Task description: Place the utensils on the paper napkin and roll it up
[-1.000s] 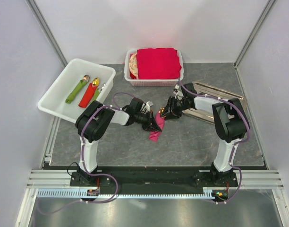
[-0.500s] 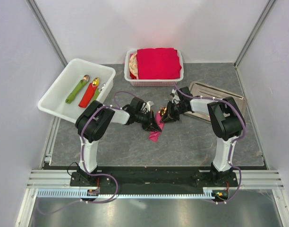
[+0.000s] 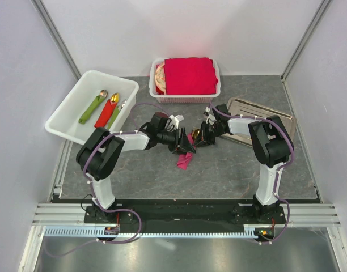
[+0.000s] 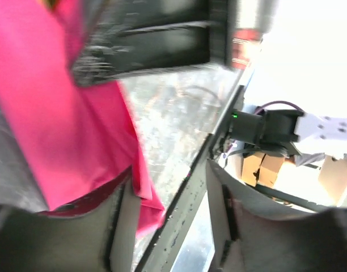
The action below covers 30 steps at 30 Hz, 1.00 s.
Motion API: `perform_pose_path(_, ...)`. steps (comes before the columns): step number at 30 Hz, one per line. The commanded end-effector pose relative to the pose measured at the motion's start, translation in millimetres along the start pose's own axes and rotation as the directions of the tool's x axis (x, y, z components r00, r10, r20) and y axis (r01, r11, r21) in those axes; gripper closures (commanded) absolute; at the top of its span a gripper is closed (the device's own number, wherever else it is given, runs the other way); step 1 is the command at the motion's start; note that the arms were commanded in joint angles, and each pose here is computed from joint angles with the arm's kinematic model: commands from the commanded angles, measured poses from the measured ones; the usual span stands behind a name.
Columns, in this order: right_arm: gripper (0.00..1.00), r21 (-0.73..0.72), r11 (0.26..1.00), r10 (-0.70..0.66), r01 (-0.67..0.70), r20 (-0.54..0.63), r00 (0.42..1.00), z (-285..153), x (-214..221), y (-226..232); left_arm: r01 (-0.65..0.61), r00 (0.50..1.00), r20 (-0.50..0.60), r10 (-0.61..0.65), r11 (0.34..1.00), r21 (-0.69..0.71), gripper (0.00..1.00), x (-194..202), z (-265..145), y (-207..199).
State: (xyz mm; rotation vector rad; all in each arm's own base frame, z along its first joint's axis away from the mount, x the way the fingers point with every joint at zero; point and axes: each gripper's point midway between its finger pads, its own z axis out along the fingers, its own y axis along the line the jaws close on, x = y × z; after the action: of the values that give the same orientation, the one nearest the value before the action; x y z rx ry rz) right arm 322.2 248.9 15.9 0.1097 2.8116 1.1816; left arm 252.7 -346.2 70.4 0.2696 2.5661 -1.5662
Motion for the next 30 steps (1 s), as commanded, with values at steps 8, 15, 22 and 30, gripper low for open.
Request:
perform_pose_path(8, 1.0, 0.147, 0.989, 0.016, -0.014, -0.01, 1.0, 12, 7, -52, 0.04, 0.995, 0.089, -0.051, 0.991, 0.13, 0.47, -1, -48, -13)
perform_pose_path(15, 1.0, 0.143, 0.99, 0.023, -0.022, -0.005, 1.0, 13, 7, -53, 0.068, 0.995, 0.069, -0.076, 0.992, 0.11, 0.61, -4, -33, -4)
perform_pose_path(22, 1.0, 0.146, 0.989, 0.028, -0.027, -0.005, 1.0, 12, 7, -55, 0.123, 0.991, 0.032, -0.127, 0.988, 0.093, 0.8, 3, -14, 9)
perform_pose_path(30, 1.0, 0.14, 0.99, 0.029, -0.028, -0.005, 1.0, 13, 6, -53, 0.151, 0.989, -0.006, -0.15, 0.988, 0.037, 0.84, 13, -1, 29)
